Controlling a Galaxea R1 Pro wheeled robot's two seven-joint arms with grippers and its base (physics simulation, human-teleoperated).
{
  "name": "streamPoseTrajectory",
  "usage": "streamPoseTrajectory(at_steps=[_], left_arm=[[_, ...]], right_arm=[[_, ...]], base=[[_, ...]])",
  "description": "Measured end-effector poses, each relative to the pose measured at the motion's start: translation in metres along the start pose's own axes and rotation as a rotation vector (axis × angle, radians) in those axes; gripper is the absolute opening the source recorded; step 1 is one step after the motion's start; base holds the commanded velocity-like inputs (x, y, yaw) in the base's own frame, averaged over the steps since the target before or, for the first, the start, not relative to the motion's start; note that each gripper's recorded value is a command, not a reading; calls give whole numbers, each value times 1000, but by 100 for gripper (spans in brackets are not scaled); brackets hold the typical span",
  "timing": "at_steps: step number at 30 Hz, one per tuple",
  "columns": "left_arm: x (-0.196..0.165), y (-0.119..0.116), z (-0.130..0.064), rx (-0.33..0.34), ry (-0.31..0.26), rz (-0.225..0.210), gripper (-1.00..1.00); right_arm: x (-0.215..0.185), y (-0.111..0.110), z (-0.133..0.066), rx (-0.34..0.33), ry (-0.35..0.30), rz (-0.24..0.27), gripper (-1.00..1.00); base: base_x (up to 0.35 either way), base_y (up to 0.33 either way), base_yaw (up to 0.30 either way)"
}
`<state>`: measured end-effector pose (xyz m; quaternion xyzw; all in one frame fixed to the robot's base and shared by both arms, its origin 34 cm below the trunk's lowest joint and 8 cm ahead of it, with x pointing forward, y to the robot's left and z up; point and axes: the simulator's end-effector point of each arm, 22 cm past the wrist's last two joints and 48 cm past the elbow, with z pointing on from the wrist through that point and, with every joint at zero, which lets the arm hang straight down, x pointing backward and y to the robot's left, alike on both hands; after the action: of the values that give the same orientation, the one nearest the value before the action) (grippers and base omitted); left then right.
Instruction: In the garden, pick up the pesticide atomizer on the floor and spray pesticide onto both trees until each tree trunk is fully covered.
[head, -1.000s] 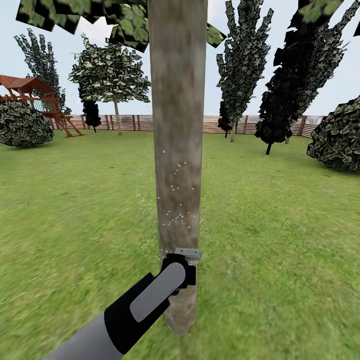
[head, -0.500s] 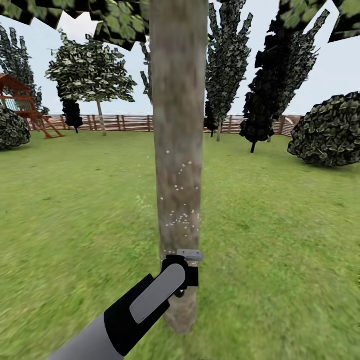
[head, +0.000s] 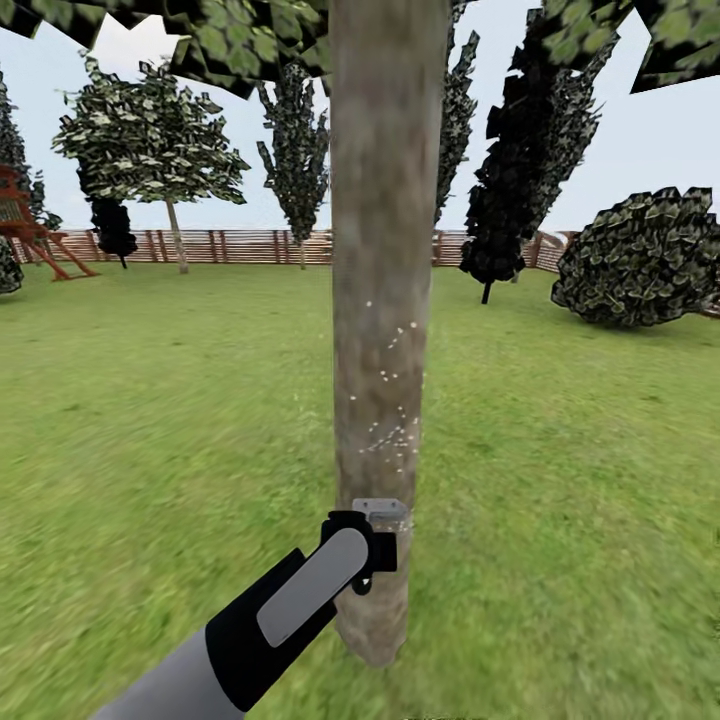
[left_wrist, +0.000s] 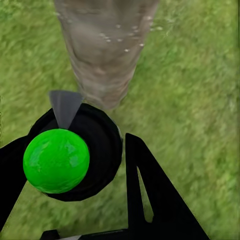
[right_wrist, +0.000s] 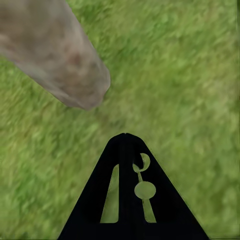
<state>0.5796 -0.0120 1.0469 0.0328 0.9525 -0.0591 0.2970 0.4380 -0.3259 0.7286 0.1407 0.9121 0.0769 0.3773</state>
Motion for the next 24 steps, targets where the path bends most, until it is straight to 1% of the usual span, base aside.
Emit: streamPoseTrajectory(at_steps=[9, 11, 16, 24], left_arm=[[1, 3, 2, -4, 2, -2, -100], [5, 5, 8, -14, 18, -1, -100], [10, 5, 14, -8, 34, -1, -100], [18, 10, 18, -16, 51, -4, -100]], right_arm=[[-3, -7, -1, 12, -7, 9, -100], [-5, -10, -1, 15, -9, 12, -100], [-6, -12, -1, 17, -13, 16, -100], [-7, -12, -2, 17, -14, 17, -100]], base=[[0, 334, -246], [0, 334, -270], [0, 334, -283], [76, 334, -287]])
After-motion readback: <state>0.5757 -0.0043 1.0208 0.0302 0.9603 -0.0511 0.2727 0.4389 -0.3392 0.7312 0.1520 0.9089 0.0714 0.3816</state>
